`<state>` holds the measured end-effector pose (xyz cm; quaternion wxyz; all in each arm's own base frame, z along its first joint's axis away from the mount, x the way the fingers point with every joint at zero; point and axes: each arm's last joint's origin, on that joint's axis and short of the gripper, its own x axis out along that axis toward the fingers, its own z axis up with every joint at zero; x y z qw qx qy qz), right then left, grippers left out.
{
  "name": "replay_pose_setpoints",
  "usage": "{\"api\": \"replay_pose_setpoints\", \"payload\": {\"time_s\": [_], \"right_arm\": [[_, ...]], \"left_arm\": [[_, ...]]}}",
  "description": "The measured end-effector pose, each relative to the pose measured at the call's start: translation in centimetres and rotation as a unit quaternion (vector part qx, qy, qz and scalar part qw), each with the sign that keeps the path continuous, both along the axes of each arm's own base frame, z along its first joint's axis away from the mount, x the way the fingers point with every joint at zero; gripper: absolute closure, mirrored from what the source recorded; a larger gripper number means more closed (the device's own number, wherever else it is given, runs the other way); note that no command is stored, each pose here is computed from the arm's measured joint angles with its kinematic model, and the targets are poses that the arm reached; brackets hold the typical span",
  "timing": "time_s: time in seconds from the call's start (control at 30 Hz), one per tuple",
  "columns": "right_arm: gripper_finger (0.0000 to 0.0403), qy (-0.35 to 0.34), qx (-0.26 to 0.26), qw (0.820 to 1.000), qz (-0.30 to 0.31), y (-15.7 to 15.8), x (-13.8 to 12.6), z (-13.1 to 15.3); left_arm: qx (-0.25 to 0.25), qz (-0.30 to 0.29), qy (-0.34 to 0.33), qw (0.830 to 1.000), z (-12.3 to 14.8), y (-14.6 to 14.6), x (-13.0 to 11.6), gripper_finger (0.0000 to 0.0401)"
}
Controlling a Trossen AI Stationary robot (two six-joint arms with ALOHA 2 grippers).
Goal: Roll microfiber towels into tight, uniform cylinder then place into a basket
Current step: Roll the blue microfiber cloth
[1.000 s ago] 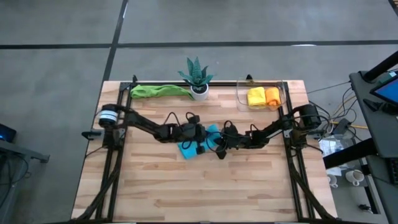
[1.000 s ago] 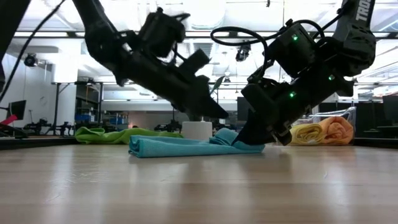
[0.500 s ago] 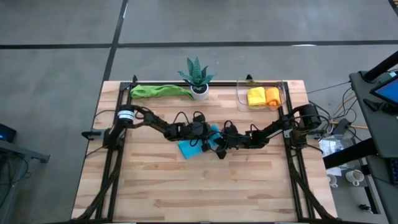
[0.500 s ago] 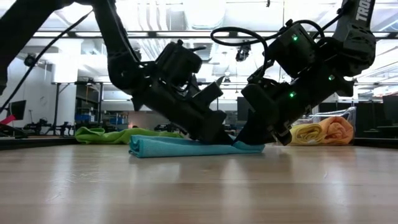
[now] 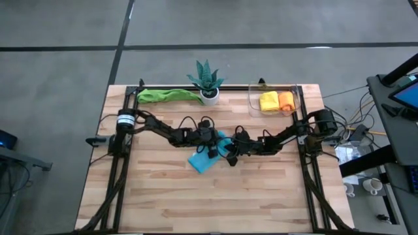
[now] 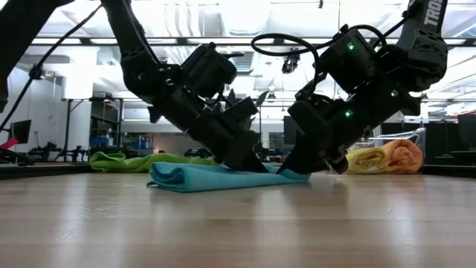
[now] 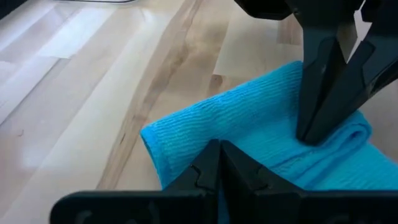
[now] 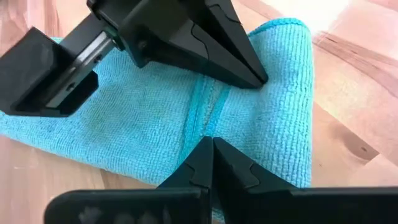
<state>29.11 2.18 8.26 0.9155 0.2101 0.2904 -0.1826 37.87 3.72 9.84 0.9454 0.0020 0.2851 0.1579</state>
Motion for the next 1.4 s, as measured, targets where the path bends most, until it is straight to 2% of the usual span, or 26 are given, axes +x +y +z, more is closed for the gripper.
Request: {"api": "replay_pose_setpoints", "payload": {"time_s": [0.37,0.57,0.77,0.87,0.97,1.03,1.17,1.4], "right_arm": [[0.0394,0.0,0.004,1.0,0.001,0.0,0.0,0.0],[0.0394,0.007,0.007,1.0,0.004,0.1,-0.1,-0.1],[0.0394,0.007,0.015,1.0,0.001,0.1,-0.2,-0.2],[0.0394,0.007,0.015,1.0,0.001,0.1,-0.2,-0.2],[0.0394,0.006,0.017,1.0,-0.001,0.1,-0.2,-0.2],[0.0394,0.005,0.018,1.0,-0.003,0.1,-0.1,-0.1],[0.0394,0.004,0.017,1.0,-0.004,0.1,-0.1,-0.1],[0.0394,0.003,0.016,1.0,-0.004,0.1,0.0,-0.1]], "left_arm": [[0.034,0.009,0.043,0.998,0.4,0.1,-0.6,0.0401],[0.08,0.077,0.093,0.989,1.0,0.8,-1.8,0.0401],[0.093,0.095,0.101,0.986,1.0,0.8,-2.8,0.0401],[0.09,0.092,0.065,0.99,2.8,0.4,-2.8,0.0401],[0.084,0.074,-0.011,0.994,5.5,-0.5,-2.6,0.0401],[0.062,0.038,-0.073,0.995,6.2,-0.9,-2.2,0.0401],[-0.008,-0.043,-0.139,0.989,5.6,-0.8,-1.0,0.0401],[-0.037,-0.022,-0.117,0.992,2.5,0.6,1.2,0.0401]]}}
